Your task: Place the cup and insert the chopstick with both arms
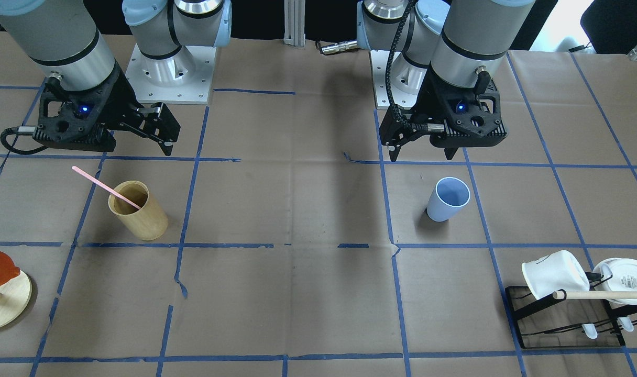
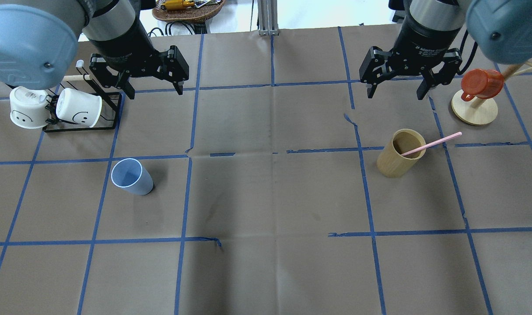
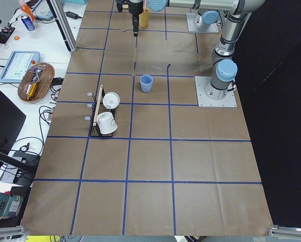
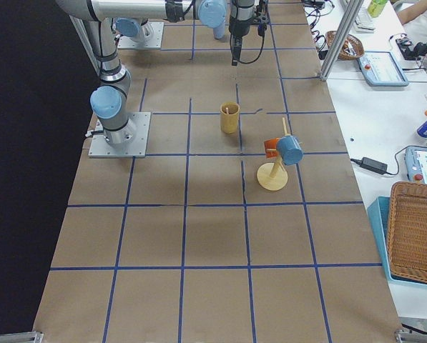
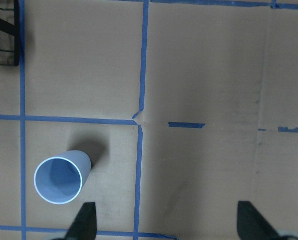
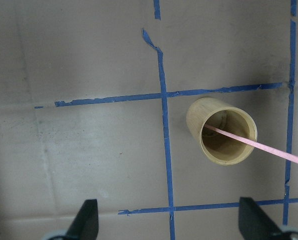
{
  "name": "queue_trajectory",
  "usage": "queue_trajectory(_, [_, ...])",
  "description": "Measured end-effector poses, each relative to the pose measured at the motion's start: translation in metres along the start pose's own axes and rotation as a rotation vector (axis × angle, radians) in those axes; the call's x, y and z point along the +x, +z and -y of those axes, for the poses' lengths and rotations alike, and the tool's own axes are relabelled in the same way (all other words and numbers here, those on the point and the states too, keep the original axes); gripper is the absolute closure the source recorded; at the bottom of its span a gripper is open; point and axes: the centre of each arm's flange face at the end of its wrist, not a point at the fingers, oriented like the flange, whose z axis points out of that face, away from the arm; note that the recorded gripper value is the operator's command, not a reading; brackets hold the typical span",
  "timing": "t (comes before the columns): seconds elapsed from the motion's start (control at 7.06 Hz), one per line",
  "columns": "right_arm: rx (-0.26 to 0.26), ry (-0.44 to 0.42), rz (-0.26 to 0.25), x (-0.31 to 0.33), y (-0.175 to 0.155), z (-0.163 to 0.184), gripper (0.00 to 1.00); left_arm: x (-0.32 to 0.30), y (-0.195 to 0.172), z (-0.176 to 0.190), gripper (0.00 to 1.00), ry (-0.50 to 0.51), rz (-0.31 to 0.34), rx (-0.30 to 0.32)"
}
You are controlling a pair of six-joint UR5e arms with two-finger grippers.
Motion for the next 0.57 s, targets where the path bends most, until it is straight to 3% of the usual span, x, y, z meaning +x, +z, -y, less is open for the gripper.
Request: queue_trajectory(0.57, [-0.001, -0.005, -0.002, 0.0002, 0.0003, -0.0001, 0.0, -0.001, 0.0, 0.0006, 0.0, 0.001, 0.001, 0.001])
